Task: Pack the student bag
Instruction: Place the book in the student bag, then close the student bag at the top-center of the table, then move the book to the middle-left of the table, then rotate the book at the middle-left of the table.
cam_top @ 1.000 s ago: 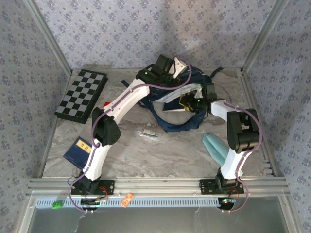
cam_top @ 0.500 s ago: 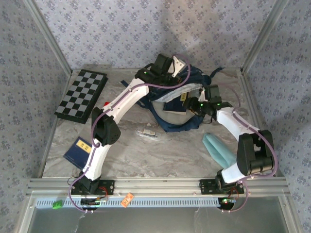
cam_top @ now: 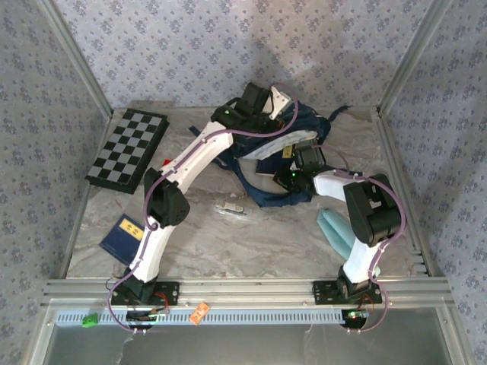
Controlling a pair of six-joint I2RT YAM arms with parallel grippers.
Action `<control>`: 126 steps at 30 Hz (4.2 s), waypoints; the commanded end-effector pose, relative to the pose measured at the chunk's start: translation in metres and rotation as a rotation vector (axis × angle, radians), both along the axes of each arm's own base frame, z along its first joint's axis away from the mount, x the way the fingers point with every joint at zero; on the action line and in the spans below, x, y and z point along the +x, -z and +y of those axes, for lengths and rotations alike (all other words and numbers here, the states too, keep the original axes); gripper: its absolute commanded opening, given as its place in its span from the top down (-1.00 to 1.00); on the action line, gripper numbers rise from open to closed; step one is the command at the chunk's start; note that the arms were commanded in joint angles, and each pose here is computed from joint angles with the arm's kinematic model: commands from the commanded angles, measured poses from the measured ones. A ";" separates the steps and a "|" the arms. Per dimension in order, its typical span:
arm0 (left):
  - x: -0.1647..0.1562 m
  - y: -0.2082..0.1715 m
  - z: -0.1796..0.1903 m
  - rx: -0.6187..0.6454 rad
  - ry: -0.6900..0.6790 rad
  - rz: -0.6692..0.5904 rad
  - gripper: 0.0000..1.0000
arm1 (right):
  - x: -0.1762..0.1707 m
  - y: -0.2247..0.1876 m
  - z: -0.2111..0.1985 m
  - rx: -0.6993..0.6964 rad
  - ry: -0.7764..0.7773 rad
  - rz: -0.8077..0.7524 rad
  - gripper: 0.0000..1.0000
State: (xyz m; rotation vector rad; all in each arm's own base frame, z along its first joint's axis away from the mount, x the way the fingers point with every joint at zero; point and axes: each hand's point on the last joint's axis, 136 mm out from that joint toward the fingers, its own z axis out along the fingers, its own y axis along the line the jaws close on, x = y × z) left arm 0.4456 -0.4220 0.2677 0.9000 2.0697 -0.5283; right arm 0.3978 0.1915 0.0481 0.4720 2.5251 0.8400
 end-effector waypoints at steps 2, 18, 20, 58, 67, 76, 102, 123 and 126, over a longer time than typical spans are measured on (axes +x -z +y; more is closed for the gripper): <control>0.005 -0.061 -0.004 -0.135 -0.001 -0.095 1.00 | 0.059 -0.028 -0.039 -0.036 0.153 -0.186 0.79; -0.010 -0.011 0.000 -0.127 -0.054 0.114 0.47 | -0.082 -0.085 -0.065 -0.188 -0.015 -0.077 0.44; -0.018 -0.003 0.010 -0.145 -0.100 0.162 0.27 | -0.099 -0.096 -0.067 -0.209 -0.052 -0.096 0.40; -0.277 0.183 0.518 -0.296 -1.932 0.668 -1.00 | -0.138 -0.077 0.158 -0.157 -0.658 -0.218 -0.76; -0.299 0.220 0.522 -0.414 -2.048 0.760 -1.00 | -0.141 -0.073 0.154 -0.170 -0.659 -0.197 -0.90; -0.287 0.246 0.503 -0.505 -1.946 0.841 -1.00 | -0.139 -0.066 0.155 -0.184 -0.656 -0.173 -0.96; -0.171 0.211 0.385 -0.392 -1.333 0.761 -0.59 | -0.119 -0.062 0.152 -0.186 -0.648 -0.126 -1.00; -0.212 0.199 0.419 -0.542 -1.428 0.748 -0.68 | -0.028 -0.037 0.307 -0.034 -0.854 -0.268 -0.80; -0.213 0.197 0.420 -0.555 -1.428 0.747 -0.68 | -0.031 -0.025 0.324 -0.044 -0.894 -0.274 -0.79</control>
